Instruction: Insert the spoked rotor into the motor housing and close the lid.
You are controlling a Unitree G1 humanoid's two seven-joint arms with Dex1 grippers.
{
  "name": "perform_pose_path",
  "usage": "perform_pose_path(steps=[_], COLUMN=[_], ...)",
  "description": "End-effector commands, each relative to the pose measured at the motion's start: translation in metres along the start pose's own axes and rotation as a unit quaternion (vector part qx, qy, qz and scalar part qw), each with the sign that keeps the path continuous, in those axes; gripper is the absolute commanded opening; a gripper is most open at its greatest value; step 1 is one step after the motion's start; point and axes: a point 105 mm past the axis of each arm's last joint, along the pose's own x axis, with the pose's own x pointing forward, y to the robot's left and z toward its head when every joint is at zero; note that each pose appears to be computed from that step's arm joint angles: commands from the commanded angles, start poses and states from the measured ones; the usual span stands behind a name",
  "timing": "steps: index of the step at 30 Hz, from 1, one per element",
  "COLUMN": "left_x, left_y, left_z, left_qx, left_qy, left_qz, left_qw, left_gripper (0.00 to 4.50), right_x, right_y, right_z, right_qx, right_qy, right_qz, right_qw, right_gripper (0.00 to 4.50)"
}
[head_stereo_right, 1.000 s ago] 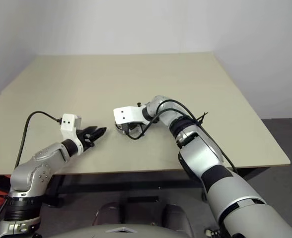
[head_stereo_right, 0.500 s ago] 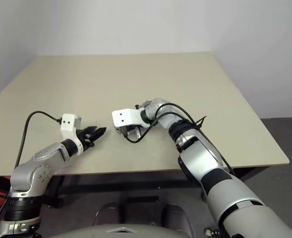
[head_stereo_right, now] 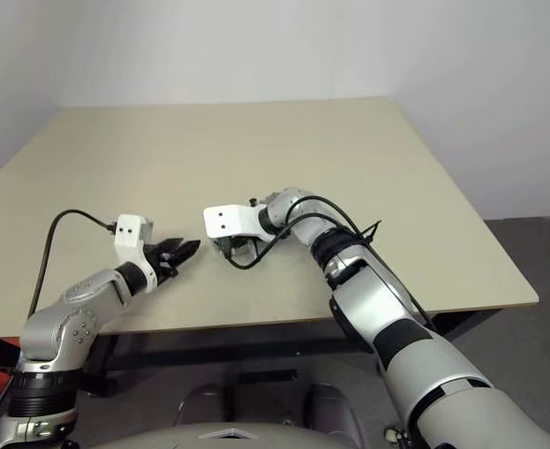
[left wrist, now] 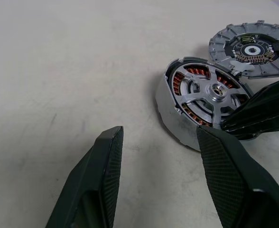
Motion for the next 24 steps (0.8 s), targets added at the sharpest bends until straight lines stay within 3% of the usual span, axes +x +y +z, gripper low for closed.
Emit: perform_pose_path(steps=[1, 5, 10, 18, 24], left_x=[-0.001, 0.0, 0.001, 0.003, 0.005], left_y=[-0.005, -0.005, -0.005, -0.006, -0.01], left_z=[0.011, 0.01, 0.009, 0.008, 0.005], left_qx=[0.014, 0.012, 0.01, 0.007, 0.003], left_qy=[-0.022, -0.021, -0.021, -0.023, -0.025], left_qz=[-0.003, -0.005, -0.006, -0.007, -0.008], left_qw=[1.0, 1.0, 1.0, 1.0, 1.0], left_gripper=[2.6, 2.6, 2.6, 2.6, 2.6], right_x=[-0.012, -0.016, -0.026, -0.014, -0.008], right_y=[-0.02, -0.024, -0.019, 0.012, 0.009], right_z=[0.022, 0.029, 0.037, 0.003, -0.002], right_qx=[-0.032, -0.046, -0.069, -0.067, -0.072], right_qy=[-0.024, -0.033, -0.043, 0.022, 0.051], right_qz=[-0.027, -0.033, -0.005, 0.082, 0.082], right_qw=[0.999, 0.998, 0.997, 0.994, 0.993], right_gripper=[0.44, 1.63, 1.63, 1.63, 1.63])
